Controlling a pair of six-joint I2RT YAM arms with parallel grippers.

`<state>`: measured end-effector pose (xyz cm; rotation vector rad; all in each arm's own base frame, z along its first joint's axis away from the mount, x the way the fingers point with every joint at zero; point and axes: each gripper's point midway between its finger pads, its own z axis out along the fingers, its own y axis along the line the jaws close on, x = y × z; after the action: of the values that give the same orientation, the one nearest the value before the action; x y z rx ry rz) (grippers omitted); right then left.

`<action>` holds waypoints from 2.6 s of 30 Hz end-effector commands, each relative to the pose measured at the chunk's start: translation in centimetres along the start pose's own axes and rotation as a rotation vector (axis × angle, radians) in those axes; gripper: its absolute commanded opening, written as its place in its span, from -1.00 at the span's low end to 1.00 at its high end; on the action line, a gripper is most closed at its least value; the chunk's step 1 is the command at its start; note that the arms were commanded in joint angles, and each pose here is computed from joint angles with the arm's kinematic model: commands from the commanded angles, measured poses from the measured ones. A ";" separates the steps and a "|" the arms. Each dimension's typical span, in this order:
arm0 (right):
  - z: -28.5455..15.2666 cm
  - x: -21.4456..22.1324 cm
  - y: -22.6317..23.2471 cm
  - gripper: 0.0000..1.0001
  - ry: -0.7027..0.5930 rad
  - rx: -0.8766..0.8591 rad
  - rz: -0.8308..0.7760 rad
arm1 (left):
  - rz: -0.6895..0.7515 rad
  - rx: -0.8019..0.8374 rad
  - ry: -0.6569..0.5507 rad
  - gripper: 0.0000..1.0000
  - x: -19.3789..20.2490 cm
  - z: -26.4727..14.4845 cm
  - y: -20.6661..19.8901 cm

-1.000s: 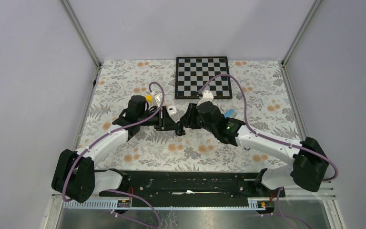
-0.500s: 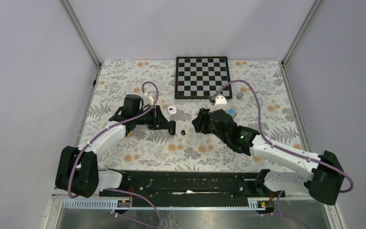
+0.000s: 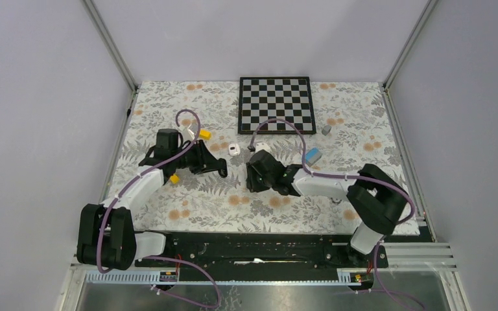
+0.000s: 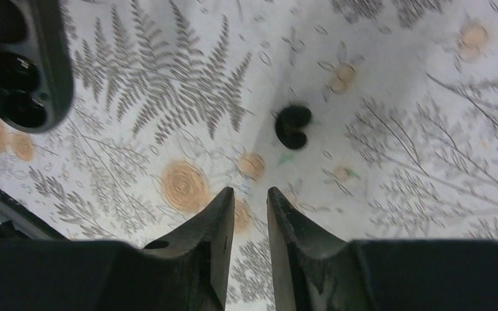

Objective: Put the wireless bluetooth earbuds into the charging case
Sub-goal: Pick up the earbud from the center of the board.

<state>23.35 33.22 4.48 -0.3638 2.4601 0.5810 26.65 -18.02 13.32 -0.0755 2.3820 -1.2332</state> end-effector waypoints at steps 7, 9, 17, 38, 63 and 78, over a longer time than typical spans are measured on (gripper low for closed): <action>3.2 -3.3 3.3 -0.38 -0.033 -0.036 -0.074 | -0.002 -0.023 -0.094 -1.00 -1.5 -1.3 0.4; 3.6 -3.4 3.1 -0.39 -0.027 -0.018 -0.078 | -0.003 -0.024 -0.094 -1.00 -1.6 -1.4 0.5; 3.8 -2.7 1.6 -0.38 -0.002 0.052 -0.092 | -0.003 -0.018 -0.094 -1.00 -1.7 -1.4 0.5; 4.5 -2.9 -0.1 -0.29 -0.009 0.145 -0.132 | -0.001 -0.010 -0.096 -1.00 -1.7 -1.5 0.4; 3.3 -3.6 -2.6 -0.60 -0.029 0.279 -0.198 | -0.012 -0.002 -0.088 -1.00 -1.7 -1.2 0.5; -2.5 -6.3 0.0 -1.00 -0.147 0.137 -0.117 | -0.006 0.043 -0.074 -1.00 -1.5 -1.1 -0.1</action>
<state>27.59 32.22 4.94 -0.4584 2.3965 0.2219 27.12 -16.45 13.36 -0.1611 2.3561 -1.2131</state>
